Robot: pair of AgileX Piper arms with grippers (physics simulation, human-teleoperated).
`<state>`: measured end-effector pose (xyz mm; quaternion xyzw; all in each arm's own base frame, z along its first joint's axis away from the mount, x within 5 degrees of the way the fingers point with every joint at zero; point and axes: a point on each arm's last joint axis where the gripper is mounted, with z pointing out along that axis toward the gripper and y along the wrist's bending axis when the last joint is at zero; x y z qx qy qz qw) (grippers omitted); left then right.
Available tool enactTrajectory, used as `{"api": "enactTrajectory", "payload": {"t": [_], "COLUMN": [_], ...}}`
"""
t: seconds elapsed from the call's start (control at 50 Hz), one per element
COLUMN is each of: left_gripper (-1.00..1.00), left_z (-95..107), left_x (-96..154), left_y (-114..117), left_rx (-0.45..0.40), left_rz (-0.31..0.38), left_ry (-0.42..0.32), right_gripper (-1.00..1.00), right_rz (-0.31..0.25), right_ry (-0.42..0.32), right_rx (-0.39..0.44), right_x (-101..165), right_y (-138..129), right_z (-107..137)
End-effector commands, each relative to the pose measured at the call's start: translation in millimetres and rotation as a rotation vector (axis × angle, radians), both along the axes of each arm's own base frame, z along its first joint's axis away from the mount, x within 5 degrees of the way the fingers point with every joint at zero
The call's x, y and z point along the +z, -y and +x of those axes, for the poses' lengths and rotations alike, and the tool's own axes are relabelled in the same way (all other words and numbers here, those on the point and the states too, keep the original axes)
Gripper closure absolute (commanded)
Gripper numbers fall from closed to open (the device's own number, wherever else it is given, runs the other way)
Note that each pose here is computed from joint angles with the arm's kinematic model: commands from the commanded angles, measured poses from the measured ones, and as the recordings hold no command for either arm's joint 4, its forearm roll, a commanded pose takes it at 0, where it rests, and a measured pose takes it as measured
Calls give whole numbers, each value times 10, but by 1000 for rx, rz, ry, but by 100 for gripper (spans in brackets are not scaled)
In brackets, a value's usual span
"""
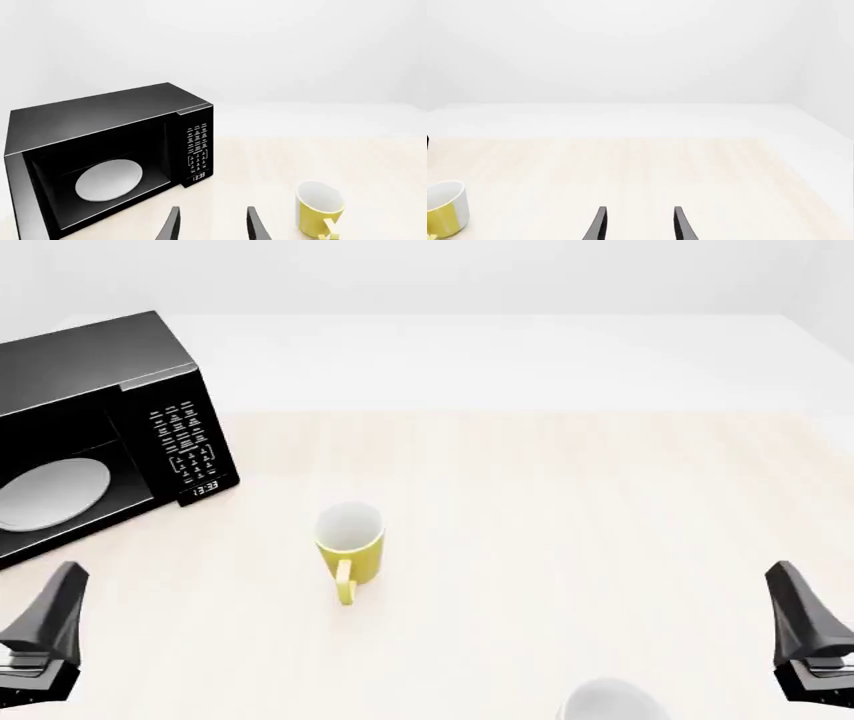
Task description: Put the yellow and white mug in the microwave and close it.
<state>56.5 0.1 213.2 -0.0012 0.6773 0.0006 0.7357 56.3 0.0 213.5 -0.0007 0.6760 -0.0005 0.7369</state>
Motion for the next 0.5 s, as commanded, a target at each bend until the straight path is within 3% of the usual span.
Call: {"api": "enactTrajectory", "payload": {"t": [0.02,0.5], "left_gripper": [-100,-100], "left_z": [3,45], "left_x": [-5,-12], "left_y": [-2,-6], "left_rx": [3,12], "left_rz": [0,22], "left_ry": [-11,-35], "right_gripper": [-100,-100], "right_rz": [-3,-3], "right_ry": [-2,-2], "right_rx": [0,0], "right_x": [7,7], "right_y": [0,0], "right_z": [4,4]}}
